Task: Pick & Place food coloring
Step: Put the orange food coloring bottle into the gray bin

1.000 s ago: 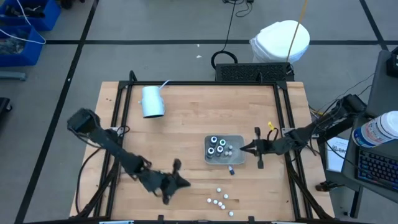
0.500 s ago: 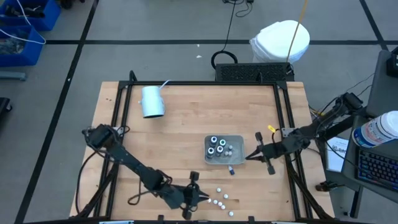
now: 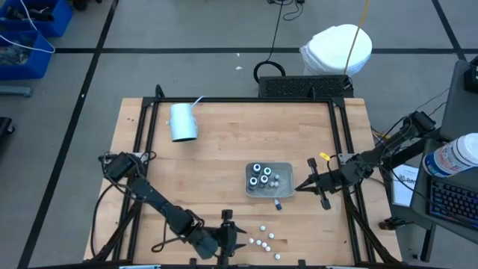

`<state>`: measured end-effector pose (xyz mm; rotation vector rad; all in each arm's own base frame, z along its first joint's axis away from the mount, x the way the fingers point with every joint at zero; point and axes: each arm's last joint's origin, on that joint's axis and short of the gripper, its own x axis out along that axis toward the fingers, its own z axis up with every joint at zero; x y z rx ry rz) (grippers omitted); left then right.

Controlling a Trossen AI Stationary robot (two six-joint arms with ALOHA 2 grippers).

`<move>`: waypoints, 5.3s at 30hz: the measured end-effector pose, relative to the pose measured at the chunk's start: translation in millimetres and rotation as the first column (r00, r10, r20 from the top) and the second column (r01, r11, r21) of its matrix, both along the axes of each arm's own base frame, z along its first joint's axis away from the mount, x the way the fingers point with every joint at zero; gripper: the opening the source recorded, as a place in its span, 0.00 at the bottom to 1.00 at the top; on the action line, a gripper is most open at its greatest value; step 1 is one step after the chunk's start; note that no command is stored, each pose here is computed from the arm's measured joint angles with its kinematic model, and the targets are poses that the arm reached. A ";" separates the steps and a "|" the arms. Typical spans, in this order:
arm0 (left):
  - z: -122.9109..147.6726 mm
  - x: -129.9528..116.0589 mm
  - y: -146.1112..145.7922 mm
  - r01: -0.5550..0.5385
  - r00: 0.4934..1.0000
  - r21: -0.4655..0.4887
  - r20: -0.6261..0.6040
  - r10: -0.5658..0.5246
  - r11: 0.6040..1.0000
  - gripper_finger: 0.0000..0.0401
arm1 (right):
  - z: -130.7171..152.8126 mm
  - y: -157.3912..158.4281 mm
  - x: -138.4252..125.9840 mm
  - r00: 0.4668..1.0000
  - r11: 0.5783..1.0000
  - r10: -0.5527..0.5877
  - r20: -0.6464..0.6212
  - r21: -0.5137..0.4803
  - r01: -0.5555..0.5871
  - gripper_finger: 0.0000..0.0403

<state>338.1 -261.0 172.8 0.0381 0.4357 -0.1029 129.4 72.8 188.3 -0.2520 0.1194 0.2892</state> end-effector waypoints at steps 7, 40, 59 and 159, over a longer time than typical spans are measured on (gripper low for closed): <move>-0.5 2.2 2.2 0.020 1.000 -0.046 -0.021 -0.021 0.999 0.58 | 0.2 0.0 0.0 1.000 1.000 0.001 0.004 -0.007 -0.001 0.00; -42.7 25.6 17.5 0.106 0.985 -0.130 -0.124 -0.122 0.986 0.63 | -2.4 -5.8 0.0 0.981 0.974 -0.194 0.019 0.123 0.191 0.01; -51.6 35.2 27.7 0.093 0.984 -0.130 -0.137 -0.110 0.987 0.63 | -0.3 -5.7 0.2 0.981 0.976 -0.191 0.046 0.115 0.185 0.01; 10.7 167.7 210.1 0.041 0.998 0.055 -0.041 -0.039 0.998 0.19 | 4.4 -5.7 0.2 0.977 0.983 -0.182 0.110 0.048 0.177 0.01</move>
